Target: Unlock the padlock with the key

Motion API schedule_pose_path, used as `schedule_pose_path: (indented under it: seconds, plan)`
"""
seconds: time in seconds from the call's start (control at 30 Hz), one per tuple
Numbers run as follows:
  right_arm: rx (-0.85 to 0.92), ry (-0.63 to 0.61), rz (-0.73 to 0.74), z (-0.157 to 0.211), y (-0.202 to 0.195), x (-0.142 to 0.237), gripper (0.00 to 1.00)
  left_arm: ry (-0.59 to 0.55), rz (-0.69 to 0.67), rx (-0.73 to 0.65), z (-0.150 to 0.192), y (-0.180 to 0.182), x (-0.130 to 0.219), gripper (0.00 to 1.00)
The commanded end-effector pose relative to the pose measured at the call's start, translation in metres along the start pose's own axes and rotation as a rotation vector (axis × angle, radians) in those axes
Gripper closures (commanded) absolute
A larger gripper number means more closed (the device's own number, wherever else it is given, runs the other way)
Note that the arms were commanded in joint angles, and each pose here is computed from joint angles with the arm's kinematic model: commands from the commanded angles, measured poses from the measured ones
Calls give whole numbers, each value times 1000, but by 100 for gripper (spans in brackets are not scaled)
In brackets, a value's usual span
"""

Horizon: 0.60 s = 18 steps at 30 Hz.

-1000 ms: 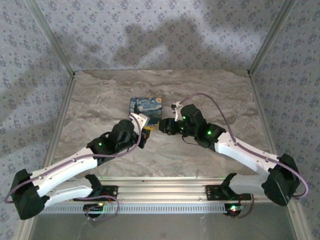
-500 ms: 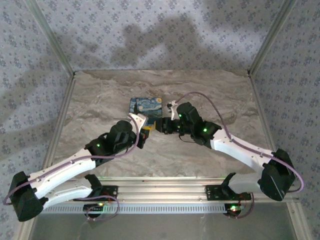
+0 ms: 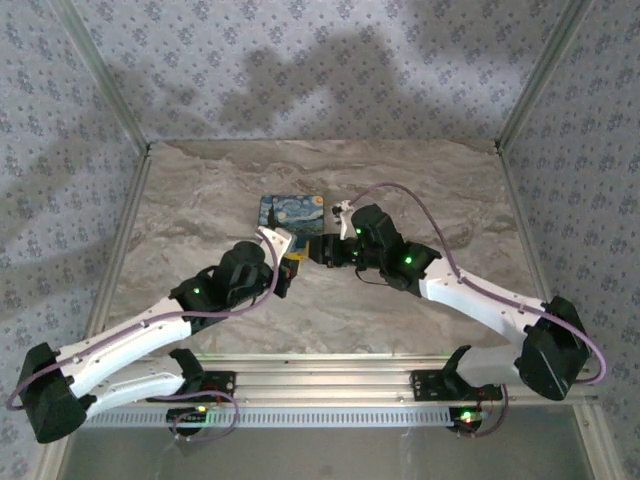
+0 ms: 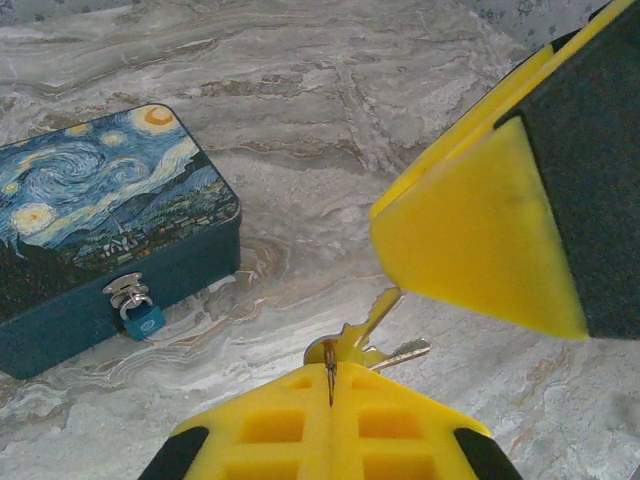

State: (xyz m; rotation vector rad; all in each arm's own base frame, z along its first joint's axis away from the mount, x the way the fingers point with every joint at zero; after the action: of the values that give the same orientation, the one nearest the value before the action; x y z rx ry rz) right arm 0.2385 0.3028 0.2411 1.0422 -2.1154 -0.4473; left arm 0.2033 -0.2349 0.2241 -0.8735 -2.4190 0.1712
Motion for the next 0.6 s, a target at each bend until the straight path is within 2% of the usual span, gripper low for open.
schedule_pose_path:
  seconds: [0.0,0.2,0.43,0.57]
  plan:
    - [-67,-43,38,-6,-12,12,70,-28,23,12,-5,-4,4,100]
    - [-72,-85,-27,-9,-6,20,66,-22,21,15,-3,-4,4,100]
    - [-9,-26,-106,-4,14,7,59,-29,25,21,-6,-5,4,100]
    - [7,6,-103,0,16,-1,59,-29,28,23,-6,-5,5,100]
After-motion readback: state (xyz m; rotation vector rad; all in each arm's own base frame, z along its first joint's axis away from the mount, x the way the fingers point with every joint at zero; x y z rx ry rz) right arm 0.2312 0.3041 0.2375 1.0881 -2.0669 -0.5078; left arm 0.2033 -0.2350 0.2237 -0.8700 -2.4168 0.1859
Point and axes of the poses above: each hand's point on the last joint's axis, 136 mm out from that joint toward the fingers, its own x axis back along the fingers, its own y axis along the line the jaws close on, z = x × y, the point moved 3 cm from there along x, back along the fingers, and after that the axes turned 8 degrees about x, right-handed, at the moved point
